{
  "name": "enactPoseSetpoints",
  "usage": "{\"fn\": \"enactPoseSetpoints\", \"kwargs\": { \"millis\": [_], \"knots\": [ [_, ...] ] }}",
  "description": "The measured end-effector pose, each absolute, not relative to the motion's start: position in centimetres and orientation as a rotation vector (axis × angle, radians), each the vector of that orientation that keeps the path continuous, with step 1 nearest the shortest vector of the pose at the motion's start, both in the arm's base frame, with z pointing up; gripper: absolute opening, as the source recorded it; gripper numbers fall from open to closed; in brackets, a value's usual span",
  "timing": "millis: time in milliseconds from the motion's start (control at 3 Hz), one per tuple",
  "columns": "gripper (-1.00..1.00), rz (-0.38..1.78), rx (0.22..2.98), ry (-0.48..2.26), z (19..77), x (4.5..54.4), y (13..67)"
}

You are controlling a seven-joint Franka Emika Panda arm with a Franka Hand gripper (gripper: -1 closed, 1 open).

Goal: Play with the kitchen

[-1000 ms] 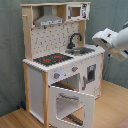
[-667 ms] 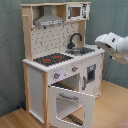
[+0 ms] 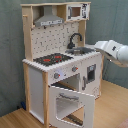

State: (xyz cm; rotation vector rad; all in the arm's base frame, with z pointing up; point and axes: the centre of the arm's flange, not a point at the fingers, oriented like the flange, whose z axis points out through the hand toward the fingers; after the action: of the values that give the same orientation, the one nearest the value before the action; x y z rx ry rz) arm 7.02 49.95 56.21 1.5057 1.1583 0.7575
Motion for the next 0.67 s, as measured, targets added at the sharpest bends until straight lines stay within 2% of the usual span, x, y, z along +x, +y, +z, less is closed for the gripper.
{"fn": "enactPoseSetpoints", "kwargs": {
  "millis": [667],
  "knots": [
    [1.00, 0.770, 1.342, 1.197, 54.34, 7.16, 51.40]
  ]
}}
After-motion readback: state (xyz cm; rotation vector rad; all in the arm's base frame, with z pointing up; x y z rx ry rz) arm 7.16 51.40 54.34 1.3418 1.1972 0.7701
